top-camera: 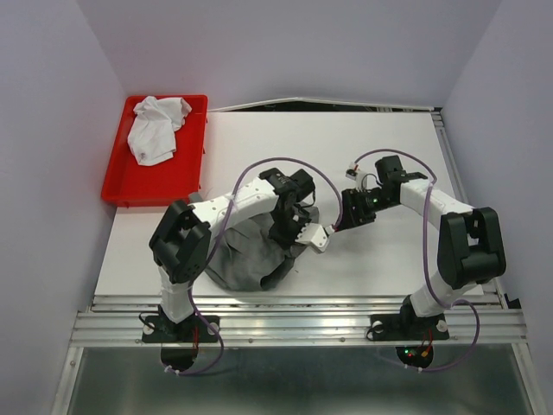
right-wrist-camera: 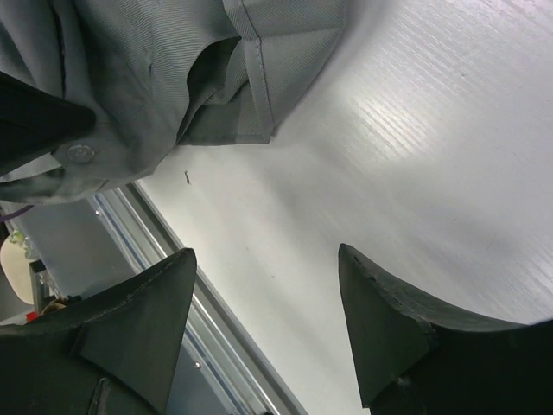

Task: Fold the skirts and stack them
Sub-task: Flatten the skirt out

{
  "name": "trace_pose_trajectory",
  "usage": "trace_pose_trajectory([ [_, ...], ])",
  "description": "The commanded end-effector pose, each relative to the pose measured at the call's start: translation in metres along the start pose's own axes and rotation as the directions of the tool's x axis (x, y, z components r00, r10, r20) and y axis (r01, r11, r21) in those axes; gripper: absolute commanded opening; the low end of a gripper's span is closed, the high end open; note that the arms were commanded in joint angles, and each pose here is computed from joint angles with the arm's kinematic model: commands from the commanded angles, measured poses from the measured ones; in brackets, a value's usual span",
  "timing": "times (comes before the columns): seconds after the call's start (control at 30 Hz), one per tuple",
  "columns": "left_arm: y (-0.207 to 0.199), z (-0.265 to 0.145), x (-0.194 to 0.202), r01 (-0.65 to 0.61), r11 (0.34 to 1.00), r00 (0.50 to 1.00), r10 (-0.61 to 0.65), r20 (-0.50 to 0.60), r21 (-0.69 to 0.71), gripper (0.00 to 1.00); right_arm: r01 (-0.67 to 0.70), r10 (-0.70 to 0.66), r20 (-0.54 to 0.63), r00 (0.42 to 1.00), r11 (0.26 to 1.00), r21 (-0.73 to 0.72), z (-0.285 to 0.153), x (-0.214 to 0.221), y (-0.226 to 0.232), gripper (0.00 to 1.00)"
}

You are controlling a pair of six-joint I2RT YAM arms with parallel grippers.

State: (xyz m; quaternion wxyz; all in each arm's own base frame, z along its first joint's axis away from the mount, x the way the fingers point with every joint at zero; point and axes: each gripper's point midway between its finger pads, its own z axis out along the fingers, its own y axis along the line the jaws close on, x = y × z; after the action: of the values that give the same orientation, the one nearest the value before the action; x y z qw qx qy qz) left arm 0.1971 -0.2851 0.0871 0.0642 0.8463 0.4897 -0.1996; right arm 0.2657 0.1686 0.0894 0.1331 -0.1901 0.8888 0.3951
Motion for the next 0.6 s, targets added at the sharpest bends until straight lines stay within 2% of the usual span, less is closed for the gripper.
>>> trace_pose_trajectory([
  [0.0,0.031,-0.046,-0.032,0.052,0.987,0.99,-0.031,0.141,-0.149,0.0,0.05,-0.051,0.049,0.997,0.999,0.021,-0.009,-0.011,0.001,0.72],
  [0.07,0.06,-0.074,-0.029,0.202,0.957,0.957,-0.147,0.25,-0.209,0.0,0.064,-0.065,0.059,0.996,0.998,0.015,-0.011,-0.016,0.003,0.72],
  [0.1,0.079,-0.103,-0.036,0.23,0.936,0.94,-0.143,0.309,-0.267,0.0,0.073,-0.073,0.061,0.995,0.997,0.013,-0.011,-0.017,0.003,0.72],
  [0.13,0.093,-0.118,-0.023,0.303,0.916,0.906,-0.192,0.377,-0.262,0.0,0.081,-0.082,0.067,0.994,0.997,0.01,-0.012,-0.019,0.005,0.72],
  [0.27,0.123,-0.194,-0.013,0.419,0.848,0.815,-0.194,0.545,-0.324,0.0,0.114,-0.113,0.086,0.99,0.993,-0.013,-0.015,-0.026,0.011,0.72],
  [0.33,0.122,-0.214,-0.014,0.43,0.841,0.787,-0.172,0.593,-0.327,0.0,0.131,-0.127,0.099,0.987,0.991,-0.031,-0.016,-0.029,0.016,0.73],
  [0.43,0.111,-0.243,-0.021,0.403,0.843,0.764,-0.095,0.639,-0.357,0.0,0.16,-0.152,0.121,0.981,0.986,-0.053,-0.014,-0.032,0.018,0.8],
  [0.53,0.087,-0.26,-0.03,0.35,0.848,0.772,-0.02,0.635,-0.398,0.0,0.226,-0.222,0.146,0.964,0.974,-0.014,-0.012,-0.038,0.01,0.84],
  [0.57,0.074,-0.275,-0.038,0.302,0.834,0.787,0.055,0.614,-0.461,0.0,0.242,-0.243,0.147,0.959,0.97,0.023,-0.012,-0.037,0.003,0.87],
])
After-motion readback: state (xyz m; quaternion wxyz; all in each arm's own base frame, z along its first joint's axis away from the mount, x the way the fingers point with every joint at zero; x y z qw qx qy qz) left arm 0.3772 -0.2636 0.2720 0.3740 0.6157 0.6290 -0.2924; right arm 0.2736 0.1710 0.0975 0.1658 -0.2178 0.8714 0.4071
